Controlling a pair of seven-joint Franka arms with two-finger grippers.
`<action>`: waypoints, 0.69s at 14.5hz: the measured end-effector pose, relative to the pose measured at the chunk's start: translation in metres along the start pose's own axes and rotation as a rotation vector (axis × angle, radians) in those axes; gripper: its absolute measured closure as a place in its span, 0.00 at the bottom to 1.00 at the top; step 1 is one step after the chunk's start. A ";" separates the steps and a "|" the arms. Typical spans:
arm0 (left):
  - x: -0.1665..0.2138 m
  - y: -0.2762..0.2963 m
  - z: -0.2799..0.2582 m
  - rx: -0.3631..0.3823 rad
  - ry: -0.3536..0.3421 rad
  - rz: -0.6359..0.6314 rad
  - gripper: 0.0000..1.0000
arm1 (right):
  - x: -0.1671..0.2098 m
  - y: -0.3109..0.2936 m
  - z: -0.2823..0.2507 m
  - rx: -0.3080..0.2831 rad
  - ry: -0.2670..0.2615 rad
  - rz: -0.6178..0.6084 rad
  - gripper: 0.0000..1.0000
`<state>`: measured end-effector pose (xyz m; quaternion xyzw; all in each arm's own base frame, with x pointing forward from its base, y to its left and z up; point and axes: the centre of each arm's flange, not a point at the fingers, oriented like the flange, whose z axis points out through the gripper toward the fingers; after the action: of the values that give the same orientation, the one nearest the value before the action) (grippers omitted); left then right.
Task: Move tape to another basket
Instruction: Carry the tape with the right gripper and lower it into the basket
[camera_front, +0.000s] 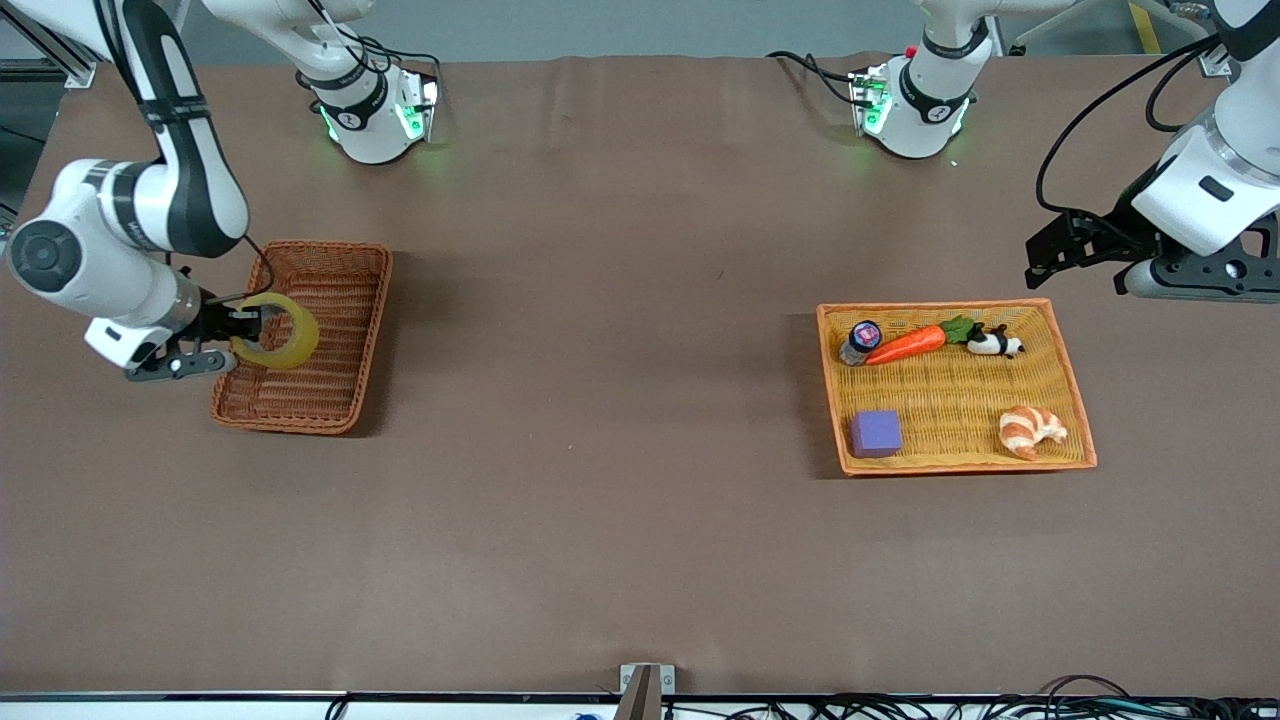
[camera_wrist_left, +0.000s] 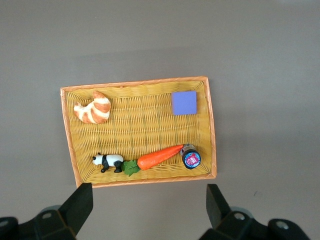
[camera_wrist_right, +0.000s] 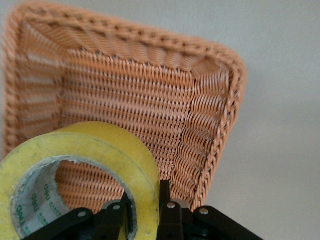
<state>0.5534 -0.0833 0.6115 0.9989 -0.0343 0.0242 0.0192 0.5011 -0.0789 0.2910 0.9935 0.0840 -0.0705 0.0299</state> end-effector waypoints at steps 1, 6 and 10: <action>0.000 0.000 0.001 0.000 -0.002 0.000 0.00 | -0.008 -0.002 0.016 -0.001 0.018 -0.003 0.78; 0.002 0.000 0.004 0.000 -0.005 0.000 0.00 | -0.030 -0.015 0.059 -0.012 0.094 -0.012 0.78; 0.005 -0.001 0.006 -0.001 0.002 -0.001 0.00 | -0.031 -0.017 0.076 -0.012 0.079 -0.014 0.65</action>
<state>0.5584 -0.0832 0.6059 0.9989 -0.0336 0.0254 0.0198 0.4581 -0.0727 0.2200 0.9947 0.0926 -0.0311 0.0319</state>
